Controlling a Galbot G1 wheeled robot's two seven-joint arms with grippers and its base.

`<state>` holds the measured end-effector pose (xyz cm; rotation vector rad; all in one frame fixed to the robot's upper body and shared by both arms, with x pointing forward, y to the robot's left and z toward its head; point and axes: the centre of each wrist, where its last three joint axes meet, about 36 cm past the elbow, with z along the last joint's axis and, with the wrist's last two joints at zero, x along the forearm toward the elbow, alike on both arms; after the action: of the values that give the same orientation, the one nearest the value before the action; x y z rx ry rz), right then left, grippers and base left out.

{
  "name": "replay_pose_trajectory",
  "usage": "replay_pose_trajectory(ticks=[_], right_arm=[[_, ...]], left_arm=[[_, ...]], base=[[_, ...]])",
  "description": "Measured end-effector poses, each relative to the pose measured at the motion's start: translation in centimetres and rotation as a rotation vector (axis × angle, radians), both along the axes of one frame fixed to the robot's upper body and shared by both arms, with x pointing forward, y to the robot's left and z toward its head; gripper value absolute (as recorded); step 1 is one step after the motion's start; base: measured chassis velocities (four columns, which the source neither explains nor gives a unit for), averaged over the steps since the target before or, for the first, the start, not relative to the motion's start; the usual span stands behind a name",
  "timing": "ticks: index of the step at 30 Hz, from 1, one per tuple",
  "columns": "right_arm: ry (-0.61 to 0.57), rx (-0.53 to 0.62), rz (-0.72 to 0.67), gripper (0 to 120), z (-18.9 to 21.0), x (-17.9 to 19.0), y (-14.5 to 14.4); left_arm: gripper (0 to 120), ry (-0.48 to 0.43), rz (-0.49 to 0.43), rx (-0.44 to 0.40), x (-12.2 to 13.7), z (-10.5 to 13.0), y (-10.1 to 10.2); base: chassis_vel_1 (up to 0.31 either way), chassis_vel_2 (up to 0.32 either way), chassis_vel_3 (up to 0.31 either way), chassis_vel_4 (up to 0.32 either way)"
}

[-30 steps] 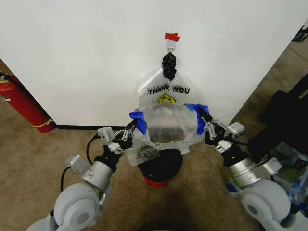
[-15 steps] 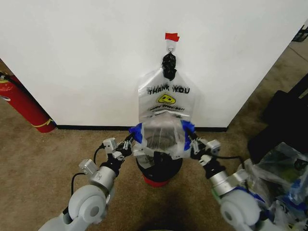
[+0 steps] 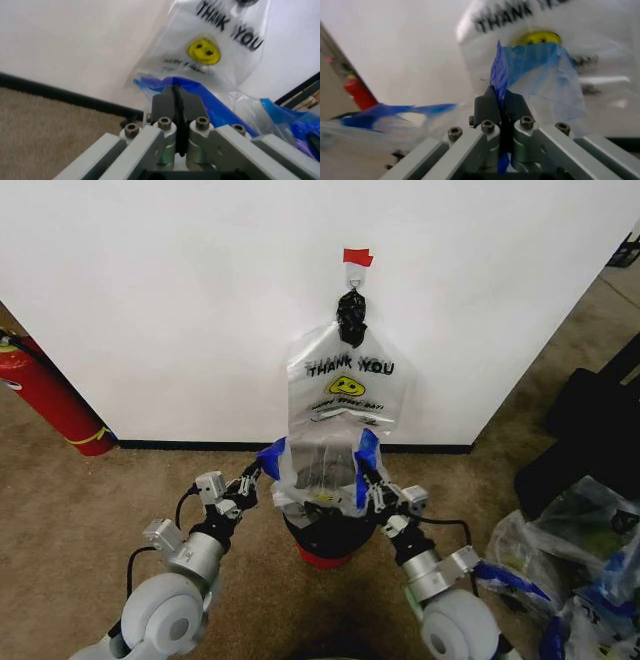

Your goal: Pick up the garbage bag from the wall and place it over the trash bin.

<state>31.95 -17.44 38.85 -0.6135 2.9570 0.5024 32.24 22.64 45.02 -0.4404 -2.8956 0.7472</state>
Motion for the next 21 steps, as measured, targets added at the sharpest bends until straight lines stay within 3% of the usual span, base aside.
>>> replay_pose_trajectory(ticks=[4, 10, 21], right_arm=[[0.03, -0.021, -0.044, 0, -0.9, 0.0, -1.2], [0.07, -0.053, -0.085, 0, -2.2, -0.9, -2.0], [0.115, -0.132, -0.097, 0, -4.4, -4.3, -2.1]], left_arm=[[0, 0.021, -0.004, -0.002, -0.4, -0.8, -0.6], [0, 0.057, 0.022, 0.011, -0.5, -1.8, 0.3], [0, 0.121, 0.039, 0.018, -3.8, -4.0, 0.4]], base=[[0.0, 0.0, 0.0, 0.0], [0.0, 0.0, 0.0, 0.0], [0.0, 0.0, 0.0, 0.0]])
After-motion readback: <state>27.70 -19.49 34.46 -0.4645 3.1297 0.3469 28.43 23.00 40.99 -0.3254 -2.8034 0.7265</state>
